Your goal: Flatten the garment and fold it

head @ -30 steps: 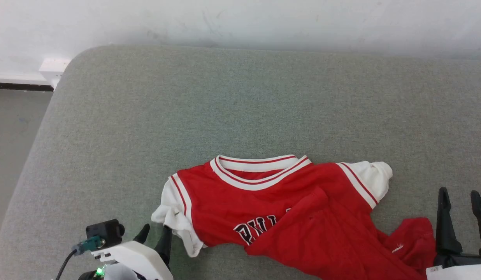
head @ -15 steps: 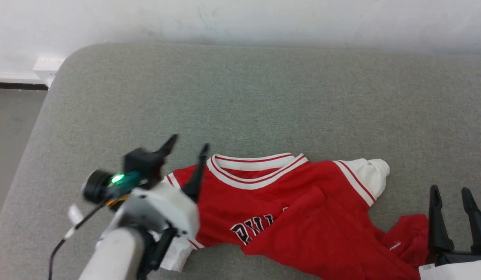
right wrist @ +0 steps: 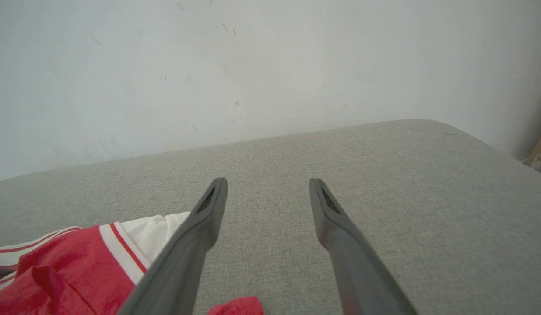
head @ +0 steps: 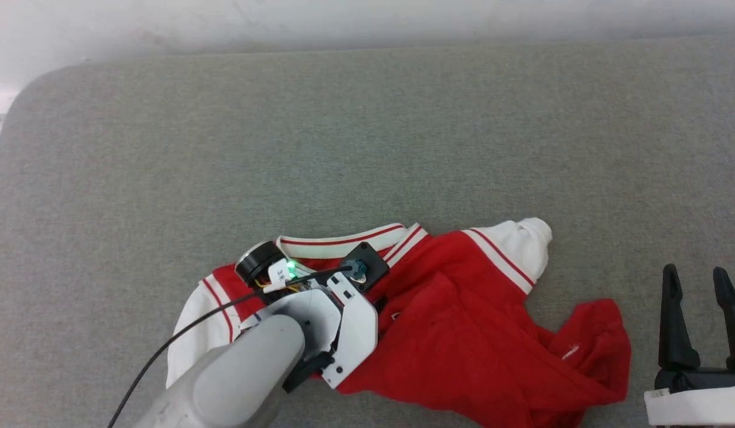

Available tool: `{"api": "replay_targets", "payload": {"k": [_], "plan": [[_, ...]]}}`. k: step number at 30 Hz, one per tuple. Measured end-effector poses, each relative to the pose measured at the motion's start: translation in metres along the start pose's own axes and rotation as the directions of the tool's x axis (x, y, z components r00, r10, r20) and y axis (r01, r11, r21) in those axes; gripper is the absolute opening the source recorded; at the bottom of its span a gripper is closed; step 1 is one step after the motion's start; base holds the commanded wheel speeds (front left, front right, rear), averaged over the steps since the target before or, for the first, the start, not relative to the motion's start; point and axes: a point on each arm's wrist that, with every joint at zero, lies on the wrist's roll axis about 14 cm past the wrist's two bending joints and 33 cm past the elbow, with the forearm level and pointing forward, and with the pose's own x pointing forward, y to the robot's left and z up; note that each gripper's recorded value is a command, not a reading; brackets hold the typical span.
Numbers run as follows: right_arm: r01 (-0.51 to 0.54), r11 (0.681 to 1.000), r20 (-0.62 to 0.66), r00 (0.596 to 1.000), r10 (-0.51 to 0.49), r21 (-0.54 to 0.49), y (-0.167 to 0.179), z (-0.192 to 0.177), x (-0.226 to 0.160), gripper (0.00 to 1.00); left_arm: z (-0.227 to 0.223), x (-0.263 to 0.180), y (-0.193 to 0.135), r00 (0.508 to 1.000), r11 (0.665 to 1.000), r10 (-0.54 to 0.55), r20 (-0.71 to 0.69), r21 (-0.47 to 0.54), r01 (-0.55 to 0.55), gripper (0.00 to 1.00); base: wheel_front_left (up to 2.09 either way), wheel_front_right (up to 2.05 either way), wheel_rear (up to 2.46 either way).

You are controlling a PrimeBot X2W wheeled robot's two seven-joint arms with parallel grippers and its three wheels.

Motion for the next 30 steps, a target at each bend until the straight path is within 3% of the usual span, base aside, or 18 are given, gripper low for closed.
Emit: {"api": "replay_targets", "payload": {"k": [5,6,7,8,17,22,26,28,30], "plan": [[0.036,0.999,-0.005,0.999,-0.036,-0.011,-0.011,0.0,-0.006,1.0,-0.016,0.016,-0.005,0.992,0.996,-0.073,-0.1,0.048,0.078,1.0,0.0,0.0,0.0],[0.042,0.999,-0.006,0.999,-0.042,-0.013,-0.013,0.0,-0.006,1.0,-0.015,0.018,-0.003,0.992,0.996,-0.077,-0.097,0.04,0.082,0.85,0.0,0.0,0.0],[0.046,0.999,-0.007,0.999,-0.046,-0.015,-0.015,0.0,-0.007,1.0,-0.015,0.02,-0.002,0.992,0.996,-0.079,-0.094,0.039,0.083,0.48,0.0,0.0,0.0],[0.05,0.999,-0.008,0.999,-0.05,-0.016,-0.016,0.0,-0.007,1.0,-0.014,0.022,-0.002,0.993,0.996,-0.08,-0.083,0.033,0.083,0.0,0.0,0.0,0.0],[0.036,0.999,0.0,0.999,-0.036,-0.013,-0.012,0.003,-0.005,1.0,0.002,0.022,0.016,0.999,0.999,-0.001,0.042,0.04,0.0,0.0,0.0,0.0,0.0],[0.029,1.0,-0.001,1.0,-0.029,-0.012,-0.009,0.004,-0.004,1.0,0.06,0.023,0.028,0.974,0.995,0.031,0.225,0.083,-0.05,0.0,0.0,0.0,0.0],[0.046,0.999,-0.016,0.999,-0.046,-0.016,-0.015,0.0,-0.006,1.0,0.126,0.026,0.028,0.919,0.99,0.013,0.393,0.122,-0.066,0.0,0.0,0.0,0.0],[0.056,0.998,-0.023,0.998,-0.056,-0.016,-0.017,-0.002,-0.007,1.0,0.147,0.027,0.034,0.898,0.987,0.021,0.439,0.132,-0.088,0.22,0.0,0.0,0.0],[0.068,0.998,-0.03,0.997,-0.068,-0.016,-0.021,-0.004,-0.009,1.0,0.16,0.029,0.042,0.886,0.981,0.036,0.462,0.155,-0.12,0.27,0.0,0.0,0.0]]}}
